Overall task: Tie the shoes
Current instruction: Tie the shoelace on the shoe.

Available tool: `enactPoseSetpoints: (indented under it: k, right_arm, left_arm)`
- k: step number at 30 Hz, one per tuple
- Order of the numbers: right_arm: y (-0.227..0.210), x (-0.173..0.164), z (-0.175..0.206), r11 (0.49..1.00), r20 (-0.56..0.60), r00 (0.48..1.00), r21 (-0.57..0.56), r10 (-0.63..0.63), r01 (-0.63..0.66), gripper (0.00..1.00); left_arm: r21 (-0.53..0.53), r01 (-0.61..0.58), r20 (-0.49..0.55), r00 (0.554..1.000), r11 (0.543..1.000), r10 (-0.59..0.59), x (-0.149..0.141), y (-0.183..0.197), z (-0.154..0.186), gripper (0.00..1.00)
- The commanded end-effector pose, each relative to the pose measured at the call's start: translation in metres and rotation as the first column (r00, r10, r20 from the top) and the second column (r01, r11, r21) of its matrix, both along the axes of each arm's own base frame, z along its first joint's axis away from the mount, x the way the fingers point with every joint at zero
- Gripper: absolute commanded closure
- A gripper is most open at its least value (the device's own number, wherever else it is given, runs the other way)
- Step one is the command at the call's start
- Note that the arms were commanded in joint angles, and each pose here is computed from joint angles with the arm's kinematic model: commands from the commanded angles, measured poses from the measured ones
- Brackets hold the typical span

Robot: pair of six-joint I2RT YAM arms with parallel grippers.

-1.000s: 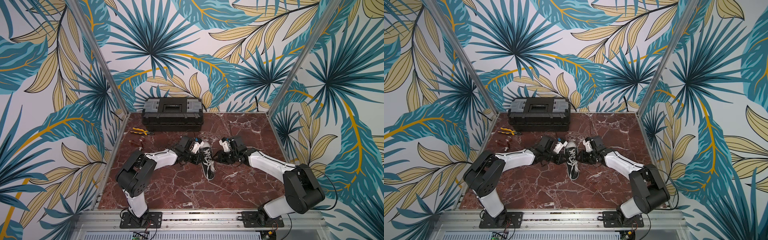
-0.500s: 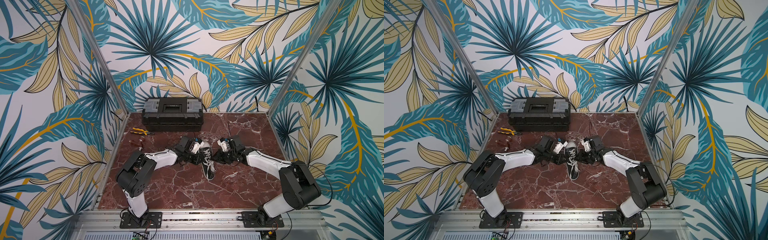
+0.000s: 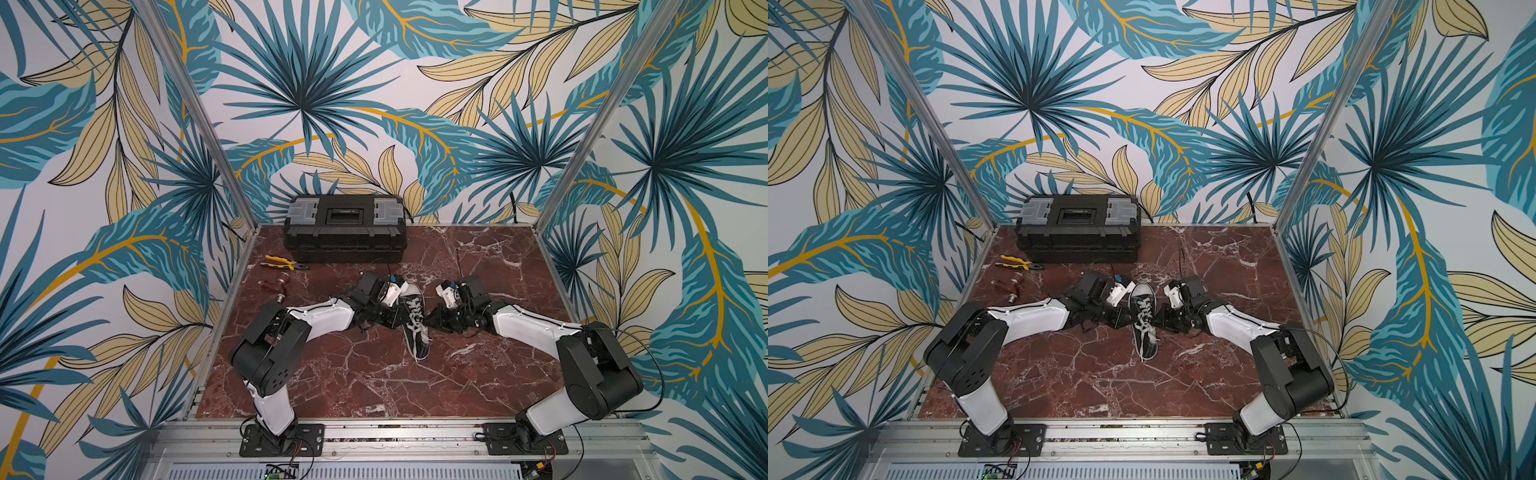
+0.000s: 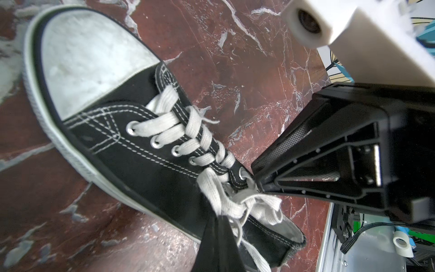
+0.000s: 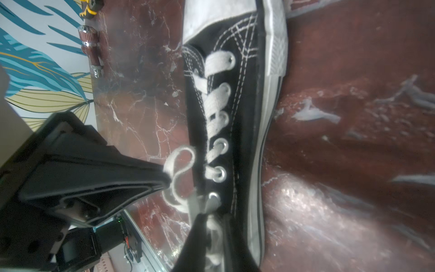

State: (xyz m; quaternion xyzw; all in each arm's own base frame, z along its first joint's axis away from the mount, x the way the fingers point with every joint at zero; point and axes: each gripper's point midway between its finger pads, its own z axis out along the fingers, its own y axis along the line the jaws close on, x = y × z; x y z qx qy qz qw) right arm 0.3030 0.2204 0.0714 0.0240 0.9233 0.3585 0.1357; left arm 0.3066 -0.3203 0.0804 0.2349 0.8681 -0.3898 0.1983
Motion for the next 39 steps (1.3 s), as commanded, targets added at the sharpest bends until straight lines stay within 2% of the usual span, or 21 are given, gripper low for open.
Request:
enactPoseSetpoints:
  k: [1,23,35,39]
  right_arm:
    - [-0.001,-0.004,0.002,1.0,0.011,1.0,0.013,0.0,0.0,0.78]
    - [0.001,-0.016,0.001,0.997,-0.013,1.0,0.074,-0.015,0.016,0.75]
    - [-0.002,-0.023,0.007,0.998,-0.005,1.0,0.059,-0.003,0.003,0.99]
    - [-0.01,-0.023,0.006,1.0,0.01,1.0,0.011,-0.018,0.018,1.0]
  left_arm:
    - [0.001,0.016,0.018,1.0,1.0,-0.016,-0.005,0.001,0.005,1.0]
    - [0.008,0.013,0.02,1.0,1.0,-0.013,-0.005,0.003,0.004,1.0]
    - [0.014,0.009,0.022,1.0,1.0,-0.009,-0.004,0.004,0.005,1.0]
    - [0.017,0.007,0.027,1.0,1.0,-0.008,-0.004,0.005,0.006,1.0]
